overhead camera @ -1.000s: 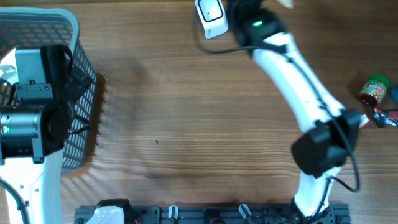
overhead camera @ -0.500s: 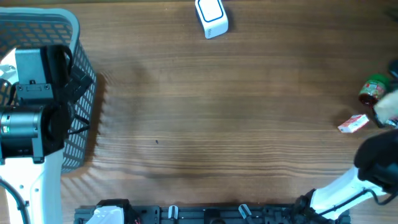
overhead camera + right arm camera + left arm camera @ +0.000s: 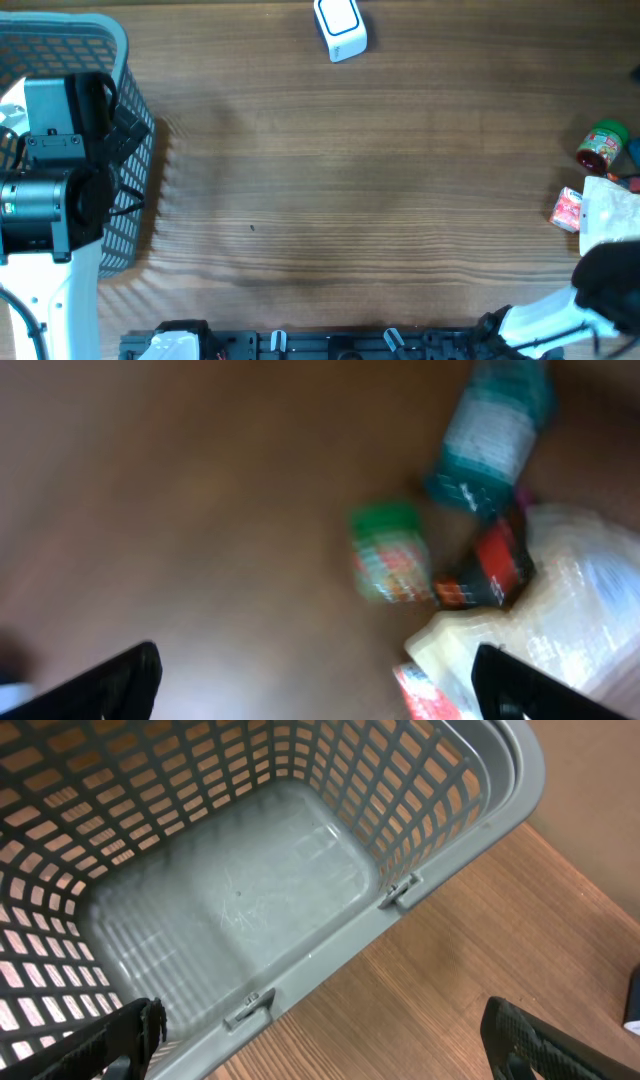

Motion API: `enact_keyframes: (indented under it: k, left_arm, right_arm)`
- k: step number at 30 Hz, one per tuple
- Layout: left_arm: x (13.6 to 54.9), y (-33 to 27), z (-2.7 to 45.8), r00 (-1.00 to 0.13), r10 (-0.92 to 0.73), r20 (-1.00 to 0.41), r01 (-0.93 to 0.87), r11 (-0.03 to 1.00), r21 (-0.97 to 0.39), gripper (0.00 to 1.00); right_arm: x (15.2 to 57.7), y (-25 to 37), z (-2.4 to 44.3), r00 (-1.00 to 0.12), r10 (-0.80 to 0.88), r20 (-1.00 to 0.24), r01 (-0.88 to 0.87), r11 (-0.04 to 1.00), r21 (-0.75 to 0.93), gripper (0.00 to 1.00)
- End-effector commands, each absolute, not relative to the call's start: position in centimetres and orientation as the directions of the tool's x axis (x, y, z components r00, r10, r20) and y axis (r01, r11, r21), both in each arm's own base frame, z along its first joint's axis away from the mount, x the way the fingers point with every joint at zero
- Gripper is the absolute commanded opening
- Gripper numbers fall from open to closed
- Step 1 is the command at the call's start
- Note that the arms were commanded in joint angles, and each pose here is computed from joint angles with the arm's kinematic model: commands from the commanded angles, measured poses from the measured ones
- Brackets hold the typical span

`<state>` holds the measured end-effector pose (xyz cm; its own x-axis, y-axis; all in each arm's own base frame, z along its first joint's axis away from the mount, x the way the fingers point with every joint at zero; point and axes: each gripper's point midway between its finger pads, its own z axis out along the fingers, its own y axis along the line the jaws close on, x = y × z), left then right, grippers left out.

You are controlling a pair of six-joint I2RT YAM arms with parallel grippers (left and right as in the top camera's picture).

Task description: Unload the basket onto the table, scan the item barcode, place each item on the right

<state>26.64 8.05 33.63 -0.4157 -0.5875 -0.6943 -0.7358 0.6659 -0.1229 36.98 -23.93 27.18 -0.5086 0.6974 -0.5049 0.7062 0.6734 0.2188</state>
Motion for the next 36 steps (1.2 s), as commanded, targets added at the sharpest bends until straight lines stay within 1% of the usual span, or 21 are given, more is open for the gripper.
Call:
enact_keyframes:
  k: [1,2,3,4,5,7,11,16,18,20,24,25,26,27,28,29,30,32,33,35,36]
  left_arm:
    - [26.6,8.2,33.8,-0.418,-0.582,-0.698,-0.733,0.670,-0.119,1.00]
    - [26.6,8.2,33.8,-0.418,-0.582,-0.698,-0.733,0.670,-0.119,1.00]
    - [26.6,8.2,33.8,-0.417,-0.583,-0.698,-0.734,0.668,-0.119,1.00]
    - [26.6,8.2,33.8,-0.416,-0.582,-0.699,-0.734,0.668,-0.120,1.00]
    - [27.0,8.9,34.7,-0.374,-0.568,-0.733,-0.748,0.652,-0.124,1.00]
    - [27.2,9.0,34.8,-0.366,-0.567,-0.738,-0.749,0.650,-0.128,1.00]
    - [25.0,9.2,33.3,-0.445,-0.568,-0.692,-0.765,0.643,-0.035,1.00]
    - [24.6,9.2,33.1,-0.455,-0.568,-0.686,-0.765,0.643,-0.025,1.00]
    - [23.5,9.2,32.5,-0.492,-0.569,-0.659,-0.766,0.643,0.016,1.00]
    - [22.8,9.1,32.1,-0.516,-0.569,-0.640,-0.765,0.643,0.044,1.00]
    - [22.9,9.3,32.2,-0.511,-0.567,-0.647,-0.767,0.640,0.045,1.00]
    - [23.5,9.6,32.8,-0.481,-0.559,-0.676,-0.775,0.632,0.028,1.00]
    - [25.0,9.6,33.7,-0.428,-0.559,-0.711,-0.774,0.633,-0.031,1.00]
    - [25.6,9.9,34.4,-0.391,-0.551,-0.737,-0.779,0.625,-0.054,1.00]
    - [26.2,10.0,34.9,-0.359,-0.549,-0.755,-0.781,0.619,-0.080,1.00]
    - [28.7,9.7,36.5,-0.240,-0.582,-0.777,-0.764,0.607,-0.219,1.00]
    - [30.8,9.7,38.6,-0.138,-0.581,-0.802,-0.727,0.610,-0.317,1.00]
    - [33.9,9.5,42.5,0.037,-0.589,-0.807,-0.633,0.611,-0.475,1.00]
    - [35.4,9.5,45.4,0.151,-0.587,-0.795,-0.556,0.615,-0.560,1.00]
    - [37.1,9.6,48.8,0.283,-0.582,-0.762,-0.455,0.618,-0.641,1.00]
    - [37.3,9.6,49.0,0.257,-0.536,-0.804,-0.468,0.659,-0.589,1.00]
  right_arm:
    - [36.1,-18.0,43.5,-0.311,0.493,-0.813,0.388,0.846,0.365,1.00]
    - [35.4,-15.6,49.8,-0.160,0.437,-0.885,0.243,0.886,0.394,1.00]
    - [34.7,-14.4,52.9,-0.075,0.420,-0.904,0.179,0.898,0.402,1.00]
    - [33.3,-13.0,57.0,0.043,0.386,-0.921,0.103,0.916,0.388,1.00]
    - [31.6,-11.8,60.4,0.146,0.328,-0.933,0.058,0.939,0.339,1.00]
    - [29.6,-10.4,63.1,0.230,0.278,-0.933,0.026,0.956,0.291,1.00]
    - [27.9,-8.9,64.3,0.262,0.253,-0.931,0.008,0.964,0.265,1.00]
    - [28.1,-6.3,65.4,0.280,0.254,-0.926,-0.086,0.967,0.240,1.00]
    - [28.2,-5.1,65.9,0.290,0.253,-0.923,-0.128,0.966,0.225,1.00]
    - [28.3,-4.6,66.1,0.293,0.251,-0.922,-0.145,0.965,0.217,1.00]
    - [28.2,-4.4,65.5,0.276,0.216,-0.937,-0.130,0.974,0.186,1.00]
    - [27.9,-4.1,65.2,0.267,0.186,-0.946,-0.121,0.980,0.159,1.00]
    - [27.3,-3.2,65.0,0.274,0.115,-0.955,-0.112,0.990,0.087,1.00]
    - [26.6,-2.4,64.7,0.279,0.061,-0.959,-0.093,0.995,0.036,1.00]
    - [25.9,-1.9,64.1,0.270,0.037,-0.962,-0.064,0.998,0.020,1.00]
    - [25.0,-1.2,63.3,0.263,0.022,-0.964,-0.044,0.999,0.011,1.00]
    - [24.3,-0.6,62.7,0.264,0.009,-0.964,-0.038,0.999,-0.001,1.00]
    - [22.5,0.6,61.2,0.268,-0.016,-0.963,-0.045,0.999,-0.029,1.00]
    - [21.6,1.1,60.6,0.280,-0.014,-0.960,-0.061,0.998,-0.032,1.00]
    - [20.3,1.8,58.4,0.264,-0.003,-0.965,-0.094,0.995,-0.028,1.00]
    - [19.6,1.8,56.9,0.236,-0.004,-0.972,-0.096,0.995,-0.027,1.00]
